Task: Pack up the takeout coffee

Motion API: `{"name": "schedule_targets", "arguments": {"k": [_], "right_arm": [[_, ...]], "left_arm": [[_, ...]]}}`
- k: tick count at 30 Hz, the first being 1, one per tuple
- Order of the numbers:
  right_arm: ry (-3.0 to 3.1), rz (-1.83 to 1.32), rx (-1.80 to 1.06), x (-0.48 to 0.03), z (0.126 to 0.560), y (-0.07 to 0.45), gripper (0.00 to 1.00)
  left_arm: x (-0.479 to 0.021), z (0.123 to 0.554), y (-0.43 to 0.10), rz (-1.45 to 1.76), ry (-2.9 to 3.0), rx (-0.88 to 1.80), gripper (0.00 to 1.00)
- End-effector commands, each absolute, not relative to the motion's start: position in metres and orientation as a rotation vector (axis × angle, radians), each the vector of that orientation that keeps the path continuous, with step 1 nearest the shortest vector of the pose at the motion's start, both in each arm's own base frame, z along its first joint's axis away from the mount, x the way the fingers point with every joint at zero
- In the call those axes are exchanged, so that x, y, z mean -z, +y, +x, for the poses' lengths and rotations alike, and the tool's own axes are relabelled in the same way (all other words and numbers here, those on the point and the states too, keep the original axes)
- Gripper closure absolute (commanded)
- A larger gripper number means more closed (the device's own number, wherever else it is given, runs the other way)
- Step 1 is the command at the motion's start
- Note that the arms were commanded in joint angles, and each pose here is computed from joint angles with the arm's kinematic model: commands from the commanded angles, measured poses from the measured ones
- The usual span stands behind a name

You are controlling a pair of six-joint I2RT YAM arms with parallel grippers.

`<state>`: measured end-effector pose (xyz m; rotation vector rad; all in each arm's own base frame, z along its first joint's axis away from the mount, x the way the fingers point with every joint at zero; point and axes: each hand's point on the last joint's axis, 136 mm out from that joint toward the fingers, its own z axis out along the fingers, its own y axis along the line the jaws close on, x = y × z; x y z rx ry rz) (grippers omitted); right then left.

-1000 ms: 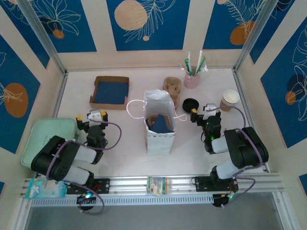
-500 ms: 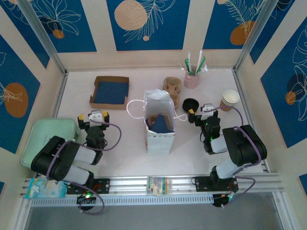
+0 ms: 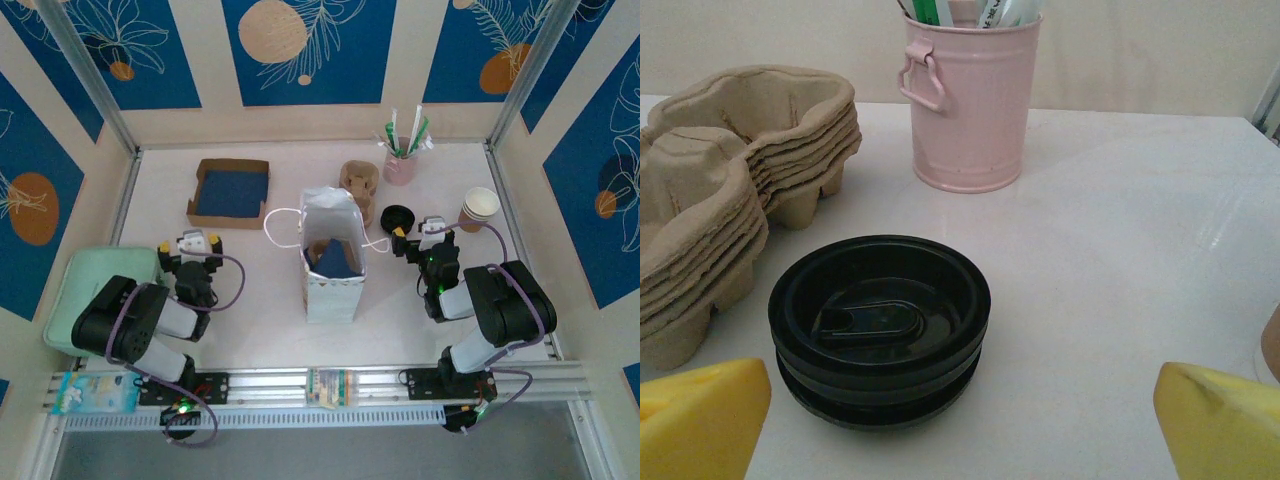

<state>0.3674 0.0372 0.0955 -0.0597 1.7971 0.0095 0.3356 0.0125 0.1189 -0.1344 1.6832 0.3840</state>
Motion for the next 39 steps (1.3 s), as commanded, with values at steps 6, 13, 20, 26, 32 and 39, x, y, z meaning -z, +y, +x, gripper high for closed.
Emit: {"name": "schedule_targets", "arguments": {"k": [6, 13, 20, 26, 32, 39], "right_arm": [[1.798, -0.069, -0.028, -0.104, 0.376, 0.038, 0.01], [1.856, -0.012, -0.021, -0.100, 0.386, 0.028, 0.01], [1.890, 0.031, -0.020, -0.098, 0.392, 0.021, 0.01], [1.888, 0.030, -0.019, -0.098, 0.391, 0.021, 0.01], [1.897, 0.037, -0.020, -0.097, 0.393, 0.020, 0.01], [1.911, 0.050, -0.027, -0.096, 0.395, 0.018, 0.01]], "left_arm": [[-0.129, 0.345, 0.001, -0.093, 1.643, -0.313, 0.00], [-0.126, 0.351, -0.012, -0.004, 1.655, -0.276, 0.00], [-0.115, 0.358, -0.032, 0.119, 1.681, -0.214, 0.00], [-0.109, 0.361, -0.035, 0.138, 1.695, -0.208, 0.00], [-0.109, 0.362, -0.034, 0.135, 1.696, -0.210, 0.00], [-0.110, 0.363, -0.035, 0.135, 1.695, -0.209, 0.00]]}}
